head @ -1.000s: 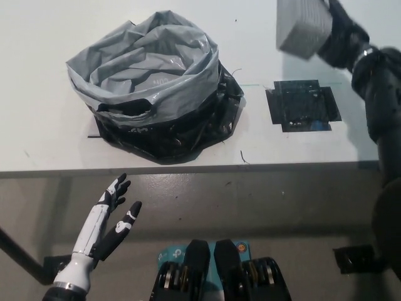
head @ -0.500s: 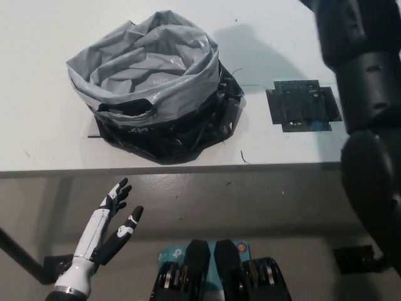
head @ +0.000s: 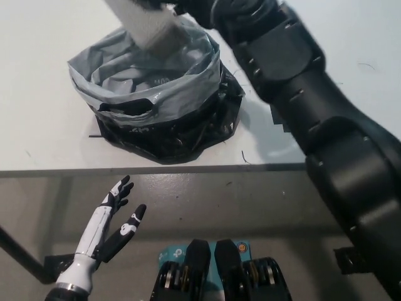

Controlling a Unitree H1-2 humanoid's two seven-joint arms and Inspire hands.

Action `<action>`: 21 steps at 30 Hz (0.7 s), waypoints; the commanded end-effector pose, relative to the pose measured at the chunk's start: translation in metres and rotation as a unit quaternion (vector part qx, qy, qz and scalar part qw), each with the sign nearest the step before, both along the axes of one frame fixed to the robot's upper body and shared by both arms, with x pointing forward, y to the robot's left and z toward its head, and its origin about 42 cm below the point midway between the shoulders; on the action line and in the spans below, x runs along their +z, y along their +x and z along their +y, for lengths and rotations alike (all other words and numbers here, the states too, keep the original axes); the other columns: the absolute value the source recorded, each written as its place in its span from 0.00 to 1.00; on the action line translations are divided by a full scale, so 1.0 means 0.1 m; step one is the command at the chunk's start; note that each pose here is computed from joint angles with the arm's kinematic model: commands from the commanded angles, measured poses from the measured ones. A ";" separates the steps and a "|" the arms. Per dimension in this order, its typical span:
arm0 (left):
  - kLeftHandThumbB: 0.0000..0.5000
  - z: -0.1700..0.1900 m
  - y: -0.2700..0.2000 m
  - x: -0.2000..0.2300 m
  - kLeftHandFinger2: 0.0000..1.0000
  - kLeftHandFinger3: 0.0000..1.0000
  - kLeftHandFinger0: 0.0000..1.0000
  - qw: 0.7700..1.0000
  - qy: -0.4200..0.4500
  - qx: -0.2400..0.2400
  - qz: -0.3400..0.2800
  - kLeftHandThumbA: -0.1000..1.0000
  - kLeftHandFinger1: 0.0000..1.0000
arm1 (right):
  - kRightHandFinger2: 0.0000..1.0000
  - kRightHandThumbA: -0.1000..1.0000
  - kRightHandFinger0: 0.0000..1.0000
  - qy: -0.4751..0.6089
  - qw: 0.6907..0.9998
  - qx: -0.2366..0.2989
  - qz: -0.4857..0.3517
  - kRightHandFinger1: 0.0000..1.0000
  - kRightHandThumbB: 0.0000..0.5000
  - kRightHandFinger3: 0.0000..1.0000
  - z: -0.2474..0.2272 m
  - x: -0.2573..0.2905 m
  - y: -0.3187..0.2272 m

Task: Use the right hand to pick up a small rectangular container and put it into a plastic bag and lift the bag

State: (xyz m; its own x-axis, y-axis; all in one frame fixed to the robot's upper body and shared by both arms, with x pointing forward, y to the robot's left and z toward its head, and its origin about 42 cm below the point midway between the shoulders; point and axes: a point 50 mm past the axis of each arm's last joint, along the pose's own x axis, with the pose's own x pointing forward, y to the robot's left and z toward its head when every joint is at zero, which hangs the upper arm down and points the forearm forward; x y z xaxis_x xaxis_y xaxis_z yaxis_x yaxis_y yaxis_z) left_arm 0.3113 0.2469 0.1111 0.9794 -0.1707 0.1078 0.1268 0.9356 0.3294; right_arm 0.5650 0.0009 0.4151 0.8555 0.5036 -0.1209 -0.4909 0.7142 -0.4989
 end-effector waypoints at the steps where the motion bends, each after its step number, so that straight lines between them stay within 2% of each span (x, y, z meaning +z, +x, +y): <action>1: 0.34 0.00 0.08 0.17 1.00 1.00 1.00 0.999 0.017 -0.020 -0.028 0.75 1.00 | 0.72 0.00 0.00 -0.142 0.949 0.031 -0.279 0.40 0.41 0.69 0.32 0.34 -0.12; 4: 0.34 0.00 0.09 0.19 1.00 1.00 1.00 0.999 0.022 -0.022 -0.029 0.76 1.00 | 0.71 0.00 0.00 -0.193 0.930 0.028 -0.312 0.34 0.40 0.71 0.31 0.27 -0.10; 5: 0.35 0.00 0.11 0.20 1.00 1.00 1.00 0.999 0.022 -0.024 -0.029 0.76 1.00 | 0.74 0.00 0.00 -0.218 0.918 0.026 -0.331 0.32 0.41 0.79 0.30 0.25 -0.10; 6: 0.36 0.00 0.11 0.20 1.00 1.00 1.00 0.999 0.022 -0.025 -0.029 0.77 1.00 | 0.76 0.00 0.00 -0.230 0.911 0.026 -0.342 0.32 0.43 0.81 0.30 0.24 -0.10; 8: 0.37 0.00 0.12 0.21 1.00 1.00 1.00 0.999 0.025 -0.026 -0.028 0.78 1.00 | 0.77 0.00 0.00 -0.245 0.900 0.027 -0.358 0.32 0.43 0.80 0.31 0.21 -0.11; 10: 0.35 -0.01 0.13 0.22 1.00 1.00 1.00 0.999 0.023 -0.028 -0.029 0.77 1.00 | 0.72 0.00 0.00 -0.254 0.889 0.029 -0.380 0.29 0.45 0.72 0.31 0.19 -0.11; 11: 0.35 -0.01 0.13 0.22 1.00 1.00 1.00 0.999 0.023 -0.029 -0.030 0.77 1.00 | 0.72 0.00 0.00 -0.255 0.886 0.029 -0.385 0.29 0.45 0.72 0.32 0.18 -0.12; 12: 0.35 -0.01 0.13 0.22 1.00 1.00 1.00 0.999 0.022 -0.031 -0.031 0.77 1.00 | 0.68 0.00 0.00 -0.263 0.877 0.030 -0.401 0.25 0.48 0.65 0.32 0.16 -0.12; 13: 0.35 -0.01 0.13 0.22 1.00 1.00 1.00 0.999 0.022 -0.031 -0.030 0.77 1.00 | 0.66 0.00 0.00 -0.269 0.871 0.031 -0.410 0.24 0.48 0.62 0.33 0.14 -0.13; 15: 0.33 -0.01 0.13 0.22 1.00 1.00 1.00 0.999 0.021 -0.032 -0.030 0.77 1.00 | 0.66 0.00 0.00 -0.281 0.862 0.031 -0.421 0.26 0.53 0.60 0.34 0.11 -0.14; 16: 0.33 -0.01 0.13 0.22 1.00 1.00 1.00 0.999 0.020 -0.033 -0.030 0.77 1.00 | 0.75 0.00 0.09 -0.303 0.850 0.032 -0.429 0.37 0.50 0.66 0.34 0.09 -0.13; 17: 0.34 -0.01 0.13 0.22 1.00 1.00 1.00 0.999 0.019 -0.034 -0.031 0.76 1.00 | 1.00 0.12 0.44 -0.330 0.844 0.036 -0.422 0.80 0.53 1.00 0.34 0.06 -0.12; 18: 0.34 -0.01 0.13 0.23 1.00 1.00 1.00 0.999 0.019 -0.035 -0.032 0.76 1.00 | 1.00 0.16 0.52 -0.337 0.843 0.038 -0.418 0.83 0.55 1.00 0.34 0.06 -0.12; 19: 0.35 -0.01 0.14 0.23 1.00 1.00 1.00 0.999 0.020 -0.035 -0.031 0.77 1.00 | 1.00 0.23 0.85 -0.342 0.847 0.041 -0.404 1.00 0.57 1.00 0.34 0.05 -0.11; 20: 0.35 -0.01 0.14 0.23 1.00 1.00 1.00 0.999 0.022 -0.034 -0.031 0.77 1.00 | 1.00 0.26 1.00 -0.341 0.853 0.043 -0.393 1.00 0.60 1.00 0.33 0.04 -0.11; 21: 0.36 -0.01 0.14 0.24 1.00 1.00 1.00 0.999 0.022 -0.035 -0.030 0.77 1.00 | 1.00 0.39 1.00 -0.345 0.855 0.042 -0.386 1.00 0.75 1.00 0.33 0.03 -0.10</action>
State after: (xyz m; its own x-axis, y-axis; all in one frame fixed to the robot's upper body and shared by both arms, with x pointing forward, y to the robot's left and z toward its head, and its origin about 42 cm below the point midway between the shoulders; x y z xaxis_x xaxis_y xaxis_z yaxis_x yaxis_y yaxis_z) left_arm 0.3168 0.2440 0.1158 0.9722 -0.2060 0.1114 0.1570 0.9263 0.3425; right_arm 0.5611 0.0114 0.3621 0.8649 0.5014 0.0221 -0.0716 0.1668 -0.9834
